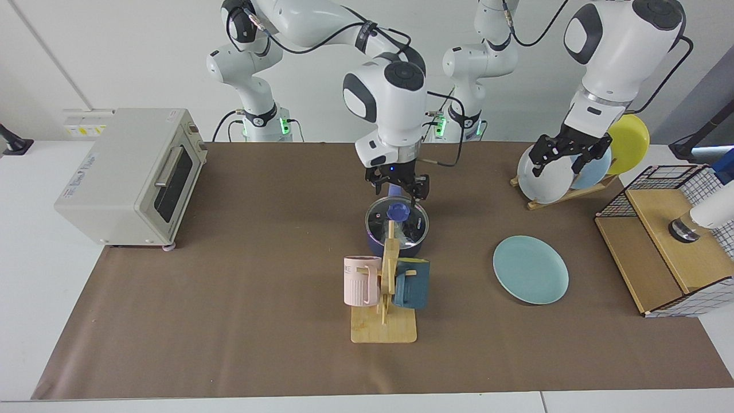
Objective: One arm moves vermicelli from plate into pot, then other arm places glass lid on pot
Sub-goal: 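Lower the glass lid onto the saucepan with the right gripper, then open the right gripper and lift it away from the lid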
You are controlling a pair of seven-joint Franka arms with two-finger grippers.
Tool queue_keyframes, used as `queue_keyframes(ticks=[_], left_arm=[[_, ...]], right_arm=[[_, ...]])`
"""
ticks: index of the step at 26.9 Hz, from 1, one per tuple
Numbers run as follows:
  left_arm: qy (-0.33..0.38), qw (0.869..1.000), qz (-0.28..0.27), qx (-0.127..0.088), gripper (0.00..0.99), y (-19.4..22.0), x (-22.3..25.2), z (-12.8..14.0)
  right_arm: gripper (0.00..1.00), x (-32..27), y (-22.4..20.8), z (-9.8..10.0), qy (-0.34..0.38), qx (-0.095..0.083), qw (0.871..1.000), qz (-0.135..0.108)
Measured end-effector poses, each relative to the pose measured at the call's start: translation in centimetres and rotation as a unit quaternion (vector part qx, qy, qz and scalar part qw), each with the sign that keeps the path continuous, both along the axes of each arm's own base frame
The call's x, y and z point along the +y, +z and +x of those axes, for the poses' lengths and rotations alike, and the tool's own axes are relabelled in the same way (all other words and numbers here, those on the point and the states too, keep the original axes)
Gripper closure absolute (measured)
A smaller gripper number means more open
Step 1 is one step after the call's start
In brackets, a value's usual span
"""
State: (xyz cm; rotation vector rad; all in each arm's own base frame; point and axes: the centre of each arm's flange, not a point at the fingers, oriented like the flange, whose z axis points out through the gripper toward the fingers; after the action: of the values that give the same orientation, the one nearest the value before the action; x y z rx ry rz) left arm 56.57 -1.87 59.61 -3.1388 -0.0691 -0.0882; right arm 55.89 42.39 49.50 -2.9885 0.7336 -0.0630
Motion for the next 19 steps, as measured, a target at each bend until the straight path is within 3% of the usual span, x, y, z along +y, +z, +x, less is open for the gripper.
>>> queue_keyframes(ticks=[3, 6, 19], left_arm=[[0.0, 1.0, 0.0, 0.0, 0.0, 0.0, 0.0, 0.0], [0.0, 1.0, 0.0, 0.0, 0.0, 0.0, 0.0, 0.0], [0.0, 1.0, 0.0, 0.0, 0.0, 0.0, 0.0, 0.0]], right_arm=[[0.0, -1.4, 3.8, -0.7, 0.019, -0.013, 1.0, 0.006], [0.0, -4.0, 5.8, -0.5, 0.046, -0.011, 0.999, -0.001], [0.0, -21.5, 6.6, 5.4, 0.197, 0.017, 0.98, -0.03]])
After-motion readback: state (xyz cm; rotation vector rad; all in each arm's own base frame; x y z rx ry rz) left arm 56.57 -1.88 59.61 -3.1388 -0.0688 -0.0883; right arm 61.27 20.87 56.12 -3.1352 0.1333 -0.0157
